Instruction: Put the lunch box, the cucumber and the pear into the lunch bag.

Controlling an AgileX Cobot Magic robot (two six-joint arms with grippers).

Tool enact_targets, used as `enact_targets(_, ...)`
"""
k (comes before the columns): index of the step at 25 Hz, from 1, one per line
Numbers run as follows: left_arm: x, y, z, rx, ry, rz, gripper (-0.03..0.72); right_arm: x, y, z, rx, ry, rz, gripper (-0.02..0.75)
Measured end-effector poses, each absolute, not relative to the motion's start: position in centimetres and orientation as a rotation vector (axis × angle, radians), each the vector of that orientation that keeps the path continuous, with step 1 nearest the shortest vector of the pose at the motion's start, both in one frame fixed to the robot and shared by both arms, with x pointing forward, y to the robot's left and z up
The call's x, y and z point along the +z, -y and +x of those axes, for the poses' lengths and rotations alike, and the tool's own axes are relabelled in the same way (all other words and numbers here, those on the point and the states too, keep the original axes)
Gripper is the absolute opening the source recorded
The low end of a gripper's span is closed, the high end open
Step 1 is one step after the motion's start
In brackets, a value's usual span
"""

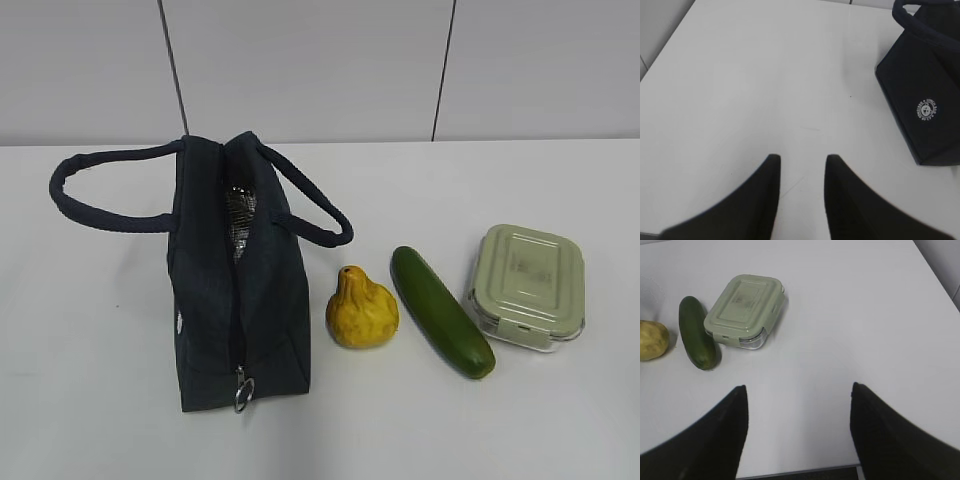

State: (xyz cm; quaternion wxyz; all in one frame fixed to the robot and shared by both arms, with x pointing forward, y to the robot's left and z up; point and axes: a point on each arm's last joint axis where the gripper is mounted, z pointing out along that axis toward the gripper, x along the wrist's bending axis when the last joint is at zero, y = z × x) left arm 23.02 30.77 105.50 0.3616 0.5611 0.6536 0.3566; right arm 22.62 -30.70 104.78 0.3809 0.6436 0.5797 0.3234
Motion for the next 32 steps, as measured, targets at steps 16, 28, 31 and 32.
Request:
enact_targets(16, 105.5, -30.8, 23.2, 0.917, -1.693, 1.454, 0.235, 104.8, 30.7, 22.6, 0.825, -1.480, 1.643, 0.475)
enact_targets(28, 111.3, -28.0, 30.1, 0.429, -1.705, 1.627, 0.250, 104.8, 30.7, 22.6, 0.825, -1.480, 1.643, 0.474)
enact_targets(31, 112.7, -27.2, 32.5, 0.294, -1.708, 1.635, 0.255, 104.8, 30.7, 22.6, 0.825, -1.480, 1.643, 0.475)
enact_targets(32, 113.0, -26.9, 33.4, 0.252, -1.699, 1.643, 0.256, 104.8, 30.7, 22.6, 0.825, -1.480, 1.643, 0.475)
